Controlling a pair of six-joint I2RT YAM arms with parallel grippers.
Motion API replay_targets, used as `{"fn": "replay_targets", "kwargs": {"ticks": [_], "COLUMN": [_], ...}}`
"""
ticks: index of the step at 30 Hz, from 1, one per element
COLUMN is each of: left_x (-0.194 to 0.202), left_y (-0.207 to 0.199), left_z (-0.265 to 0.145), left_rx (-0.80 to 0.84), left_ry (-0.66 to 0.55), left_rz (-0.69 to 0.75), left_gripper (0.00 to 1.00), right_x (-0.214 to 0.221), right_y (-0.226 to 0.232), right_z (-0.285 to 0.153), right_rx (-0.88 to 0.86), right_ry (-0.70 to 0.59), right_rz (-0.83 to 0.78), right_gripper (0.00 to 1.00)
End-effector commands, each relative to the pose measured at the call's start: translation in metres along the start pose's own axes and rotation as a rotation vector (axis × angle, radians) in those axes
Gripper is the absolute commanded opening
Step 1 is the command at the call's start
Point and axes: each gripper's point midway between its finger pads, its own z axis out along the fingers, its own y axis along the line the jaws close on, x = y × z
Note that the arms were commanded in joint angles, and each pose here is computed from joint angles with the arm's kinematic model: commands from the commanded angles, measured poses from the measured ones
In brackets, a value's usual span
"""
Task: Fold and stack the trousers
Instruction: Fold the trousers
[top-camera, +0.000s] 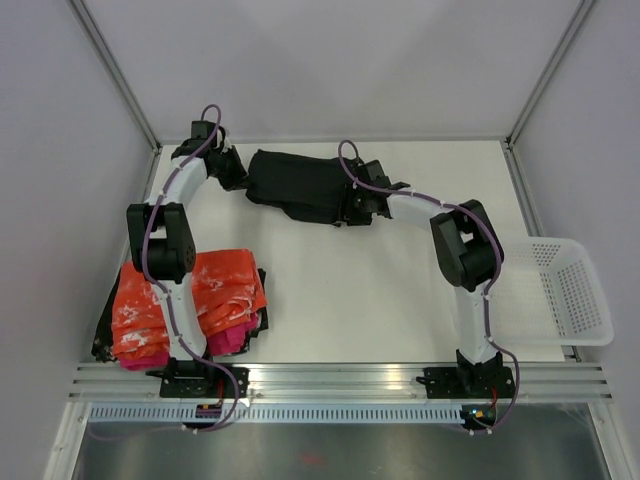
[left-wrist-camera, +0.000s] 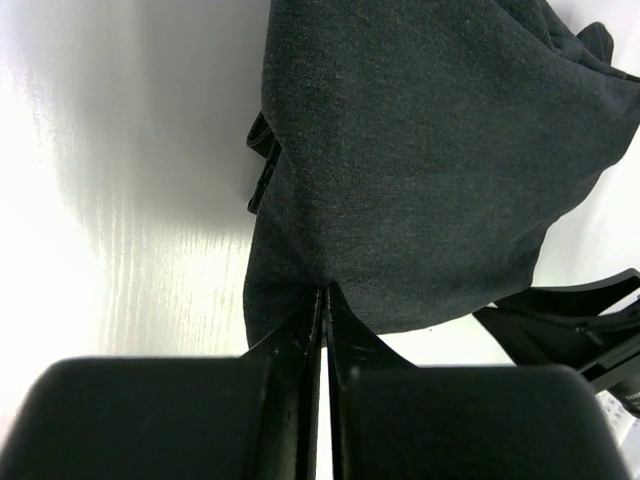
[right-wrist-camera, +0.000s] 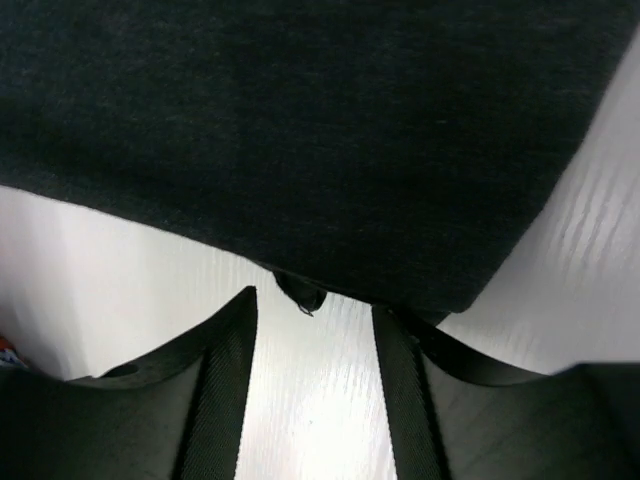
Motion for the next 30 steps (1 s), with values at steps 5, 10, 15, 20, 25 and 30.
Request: {"fn": "replay_targets", "kwargs": {"ticks": [5,10,15,20,25,30], "left_x": [-0.023,-0.021,-0.019,-0.017,-0.008,0.01], "left_y": [0.008,0.008,0.007,0.012,0.021,0.028], "left_z": [-0.011,-0.012,-0.015,-0.022,-0.031,-0.034], "left_rx": [0.004,0.002,0.002,-0.023,-0.068,-0.09], "left_ry": [-0.068,-0.067,-0.068,-0.074,-0.079,-0.039], "left_rz": [0.032,0.03,0.03,0.037,0.053,0.046], "left_gripper": [0.02,0.02,0.02,0.02,0.02,0.02], "right_x": [-0.009,-0.01,-0.013,-0.037,-0.074,-0.093], "right_y": [0.009,0.005,-0.014,-0.032,-0.073,-0.112], "right_z": [0.024,0.03,0.033,0.018,-0.002,-0.014], "right_rx": [0.014,0.052,0.144,0.216,0.265,0.323], "right_ry": [-0.076,-0.107,-0.145,-0.221,-0.271,-0.28], "right_rz": [0.091,0.12,0.141,0.126,0.144,0.123], "right_gripper": [0.48,0.39,0.06,0.0,0.0,0.0]}}
